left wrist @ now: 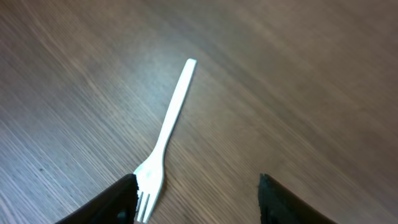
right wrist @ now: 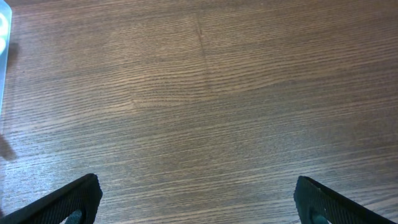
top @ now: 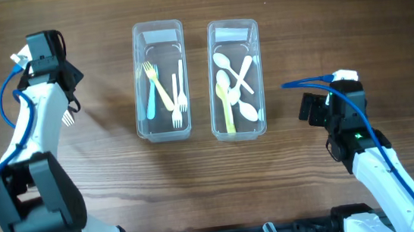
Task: Pack container
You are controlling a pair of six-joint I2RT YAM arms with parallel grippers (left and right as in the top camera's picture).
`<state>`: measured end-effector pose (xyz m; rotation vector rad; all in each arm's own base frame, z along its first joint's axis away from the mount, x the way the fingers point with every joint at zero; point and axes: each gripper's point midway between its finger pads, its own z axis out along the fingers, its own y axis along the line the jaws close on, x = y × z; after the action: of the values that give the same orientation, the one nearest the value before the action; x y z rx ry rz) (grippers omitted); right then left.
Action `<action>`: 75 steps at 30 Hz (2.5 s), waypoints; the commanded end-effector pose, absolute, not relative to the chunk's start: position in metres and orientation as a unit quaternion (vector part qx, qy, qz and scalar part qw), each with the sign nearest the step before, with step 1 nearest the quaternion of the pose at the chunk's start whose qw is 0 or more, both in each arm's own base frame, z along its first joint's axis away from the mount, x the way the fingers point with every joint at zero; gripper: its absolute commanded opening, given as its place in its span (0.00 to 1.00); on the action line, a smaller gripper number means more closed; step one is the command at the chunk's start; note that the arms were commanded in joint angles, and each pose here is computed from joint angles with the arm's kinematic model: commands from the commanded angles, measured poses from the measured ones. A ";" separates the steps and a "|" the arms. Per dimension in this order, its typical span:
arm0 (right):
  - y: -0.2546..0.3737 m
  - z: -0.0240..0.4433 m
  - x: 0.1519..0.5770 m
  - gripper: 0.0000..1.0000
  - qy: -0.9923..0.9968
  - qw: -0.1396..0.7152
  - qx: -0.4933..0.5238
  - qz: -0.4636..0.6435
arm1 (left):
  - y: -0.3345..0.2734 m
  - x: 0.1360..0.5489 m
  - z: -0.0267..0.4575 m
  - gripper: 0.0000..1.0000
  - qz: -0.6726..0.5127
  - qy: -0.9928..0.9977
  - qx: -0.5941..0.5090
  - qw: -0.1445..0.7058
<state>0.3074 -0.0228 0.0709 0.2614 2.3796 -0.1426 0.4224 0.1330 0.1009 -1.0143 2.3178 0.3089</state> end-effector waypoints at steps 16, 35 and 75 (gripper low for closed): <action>-0.023 0.072 0.308 1.00 0.923 0.365 0.108 -0.055 | 0.154 0.408 -0.009 0.49 0.027 0.911 -0.376 0.170; -0.023 0.072 0.308 1.00 0.923 0.365 0.108 -0.055 | 0.021 0.424 0.239 0.04 -0.217 0.874 -0.191 0.390; -0.023 0.072 0.308 1.00 0.923 0.365 0.108 -0.055 | 0.081 0.429 0.190 1.00 -0.017 0.912 -0.172 0.371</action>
<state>0.3074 -0.0229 0.0709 0.2616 2.3795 -0.1430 0.4306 0.0780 0.1792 -0.4282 2.3692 -0.0500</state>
